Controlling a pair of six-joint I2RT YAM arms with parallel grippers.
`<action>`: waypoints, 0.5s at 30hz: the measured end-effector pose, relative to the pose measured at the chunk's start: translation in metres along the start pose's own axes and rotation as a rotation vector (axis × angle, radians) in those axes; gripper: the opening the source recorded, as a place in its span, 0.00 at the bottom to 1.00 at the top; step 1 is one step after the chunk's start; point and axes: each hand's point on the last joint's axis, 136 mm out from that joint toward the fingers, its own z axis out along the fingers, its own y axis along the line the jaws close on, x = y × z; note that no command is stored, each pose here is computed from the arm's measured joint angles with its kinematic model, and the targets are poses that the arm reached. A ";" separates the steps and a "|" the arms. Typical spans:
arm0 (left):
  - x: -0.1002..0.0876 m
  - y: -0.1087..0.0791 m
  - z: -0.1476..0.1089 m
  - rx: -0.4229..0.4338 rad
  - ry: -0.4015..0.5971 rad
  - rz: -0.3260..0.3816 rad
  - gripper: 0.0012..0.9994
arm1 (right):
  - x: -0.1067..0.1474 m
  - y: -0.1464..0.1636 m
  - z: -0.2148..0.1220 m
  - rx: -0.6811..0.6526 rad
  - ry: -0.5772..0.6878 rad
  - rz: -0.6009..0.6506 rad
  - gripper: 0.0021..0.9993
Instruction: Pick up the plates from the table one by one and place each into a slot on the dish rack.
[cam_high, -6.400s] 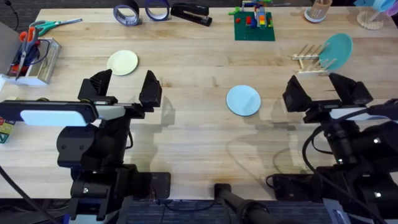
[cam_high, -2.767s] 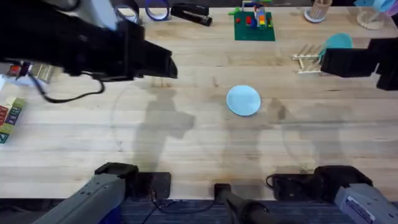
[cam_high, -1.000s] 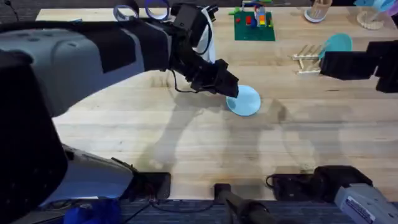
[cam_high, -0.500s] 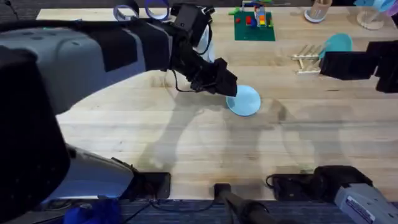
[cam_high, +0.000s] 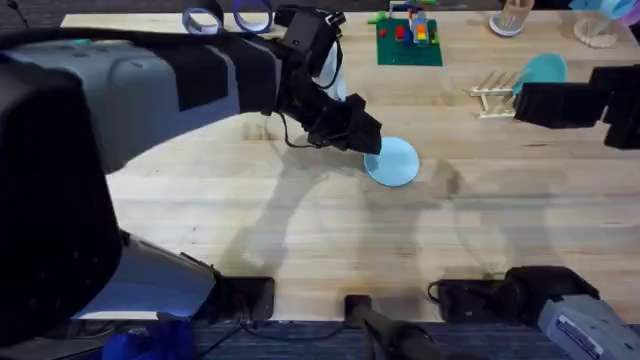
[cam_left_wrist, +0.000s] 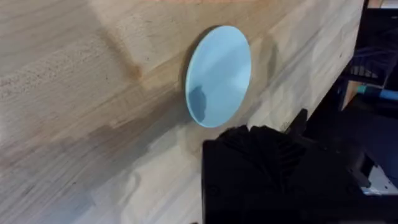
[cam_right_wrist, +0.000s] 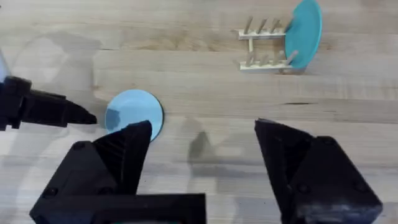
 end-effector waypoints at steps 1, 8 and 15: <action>0.000 0.000 0.000 -0.002 -0.001 0.000 0.04 | 0.000 0.000 0.000 0.000 0.000 0.000 1.00; -0.006 0.000 0.000 -0.007 -0.026 0.006 0.04 | 0.000 0.000 0.000 0.000 0.000 0.000 1.00; -0.008 0.002 0.002 -0.011 -0.028 -0.018 0.04 | 0.000 0.000 0.000 0.000 0.000 0.000 1.00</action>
